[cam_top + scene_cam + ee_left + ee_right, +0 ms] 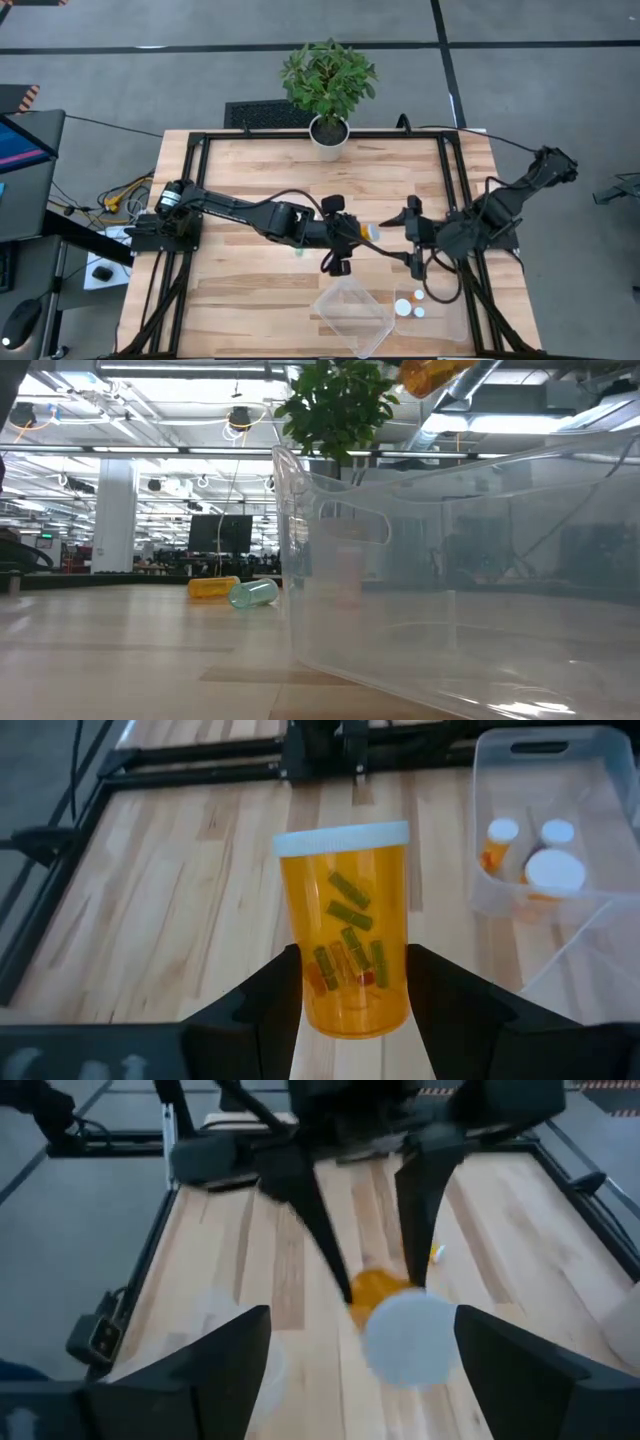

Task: Pick and place medicine bottles into bin by pill shape (circle, oval)
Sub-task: Put the big orange pill bottle into the right transparent bin

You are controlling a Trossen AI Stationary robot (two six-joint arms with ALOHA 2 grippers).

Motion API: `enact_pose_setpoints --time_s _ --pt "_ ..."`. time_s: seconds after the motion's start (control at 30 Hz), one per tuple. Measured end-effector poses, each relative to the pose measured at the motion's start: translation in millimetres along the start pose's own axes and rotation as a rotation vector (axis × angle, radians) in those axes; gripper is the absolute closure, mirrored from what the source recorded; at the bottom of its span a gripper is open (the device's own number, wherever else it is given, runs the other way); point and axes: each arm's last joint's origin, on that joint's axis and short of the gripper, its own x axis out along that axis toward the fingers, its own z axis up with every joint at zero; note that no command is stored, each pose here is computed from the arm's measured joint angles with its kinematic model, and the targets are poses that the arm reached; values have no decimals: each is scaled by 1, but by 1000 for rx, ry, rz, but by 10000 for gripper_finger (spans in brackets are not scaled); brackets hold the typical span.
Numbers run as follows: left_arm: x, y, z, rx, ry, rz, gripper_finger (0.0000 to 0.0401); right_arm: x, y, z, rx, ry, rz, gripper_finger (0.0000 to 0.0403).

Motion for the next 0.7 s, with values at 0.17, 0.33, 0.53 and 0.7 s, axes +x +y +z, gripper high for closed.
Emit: enact_pose_setpoints --time_s 0.17,0.33,0.53,0.7 --pt "0 0 3 1 -33 -7 239 6 -7 0 -19 22 -5 78" --pt "0 -1 3 2 -33 -11 239 8 -11 1 -23 32 -19 78" --pt "-2 -1 4 17 -42 -13 239 8 -10 -1 -32 55 10 78" --pt "-9 0 8 19 -75 -19 239 8 -10 -2 -35 59 9 80"
